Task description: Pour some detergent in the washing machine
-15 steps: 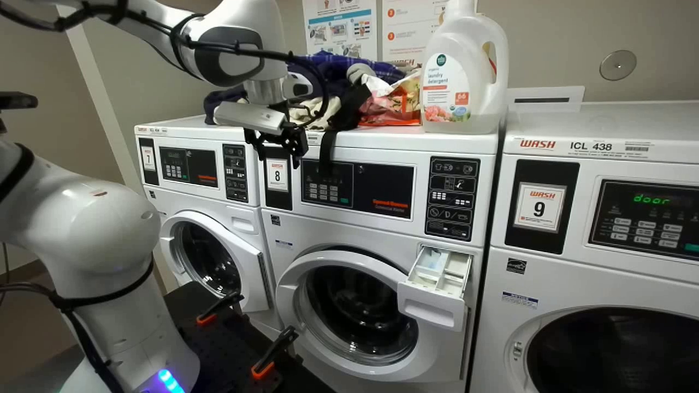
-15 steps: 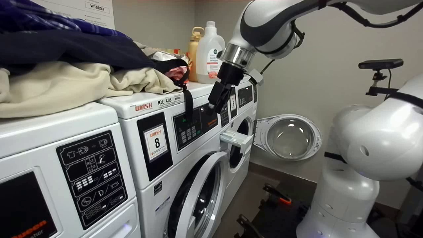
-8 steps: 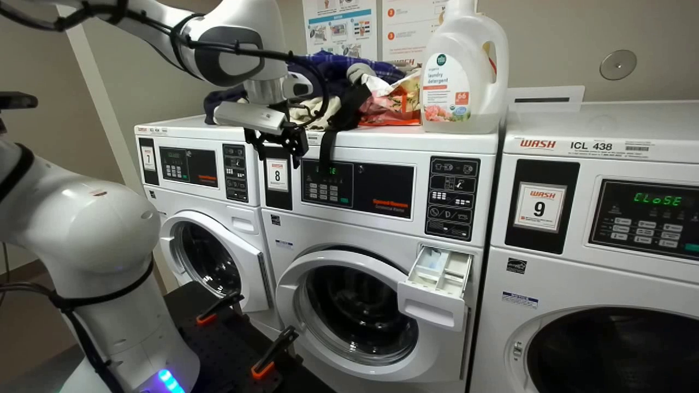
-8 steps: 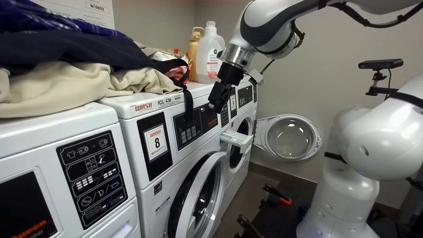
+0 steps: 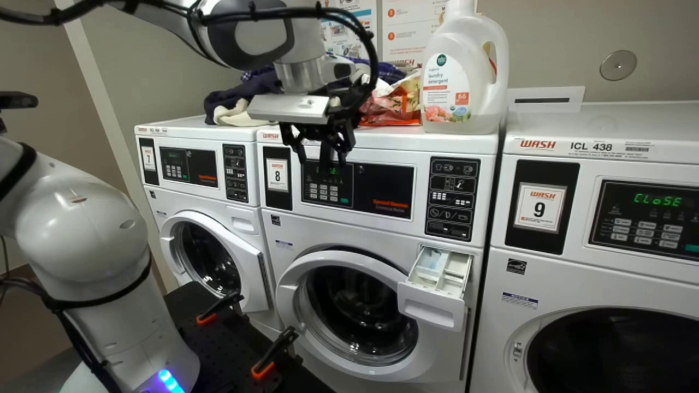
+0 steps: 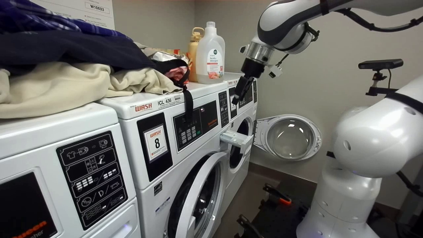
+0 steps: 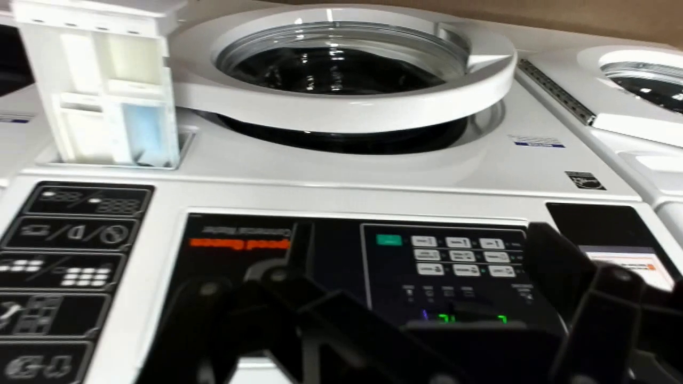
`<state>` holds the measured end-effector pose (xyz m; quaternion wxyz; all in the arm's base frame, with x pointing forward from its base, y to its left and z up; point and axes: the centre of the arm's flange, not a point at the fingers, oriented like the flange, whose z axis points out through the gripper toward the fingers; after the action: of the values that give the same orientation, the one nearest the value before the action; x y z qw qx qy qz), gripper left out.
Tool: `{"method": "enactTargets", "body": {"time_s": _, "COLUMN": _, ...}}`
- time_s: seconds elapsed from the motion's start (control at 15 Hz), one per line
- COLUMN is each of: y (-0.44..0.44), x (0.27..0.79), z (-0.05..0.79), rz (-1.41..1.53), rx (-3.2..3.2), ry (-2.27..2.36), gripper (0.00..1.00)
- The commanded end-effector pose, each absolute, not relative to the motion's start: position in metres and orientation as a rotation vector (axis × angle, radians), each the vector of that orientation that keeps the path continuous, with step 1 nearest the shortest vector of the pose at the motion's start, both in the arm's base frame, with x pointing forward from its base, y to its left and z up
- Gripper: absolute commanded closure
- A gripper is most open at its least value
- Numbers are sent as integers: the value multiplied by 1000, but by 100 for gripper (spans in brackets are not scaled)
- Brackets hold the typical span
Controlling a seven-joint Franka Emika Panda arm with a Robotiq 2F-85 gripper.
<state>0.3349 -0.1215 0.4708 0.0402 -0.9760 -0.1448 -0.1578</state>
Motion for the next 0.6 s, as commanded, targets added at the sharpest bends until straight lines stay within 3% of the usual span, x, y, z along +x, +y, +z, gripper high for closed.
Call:
{"method": "enactTargets", "body": {"time_s": 0.0, "y": -191, "x": 324, "z": 503, "rz": -523, "rx": -2999, "ry": -522, "gripper": 0}}
{"method": "enactTargets", "body": {"time_s": 0.53, "y": -311, "x": 343, "z": 562, "rz": -769, "rx": -3049, "ry": -654, "gripper": 0}}
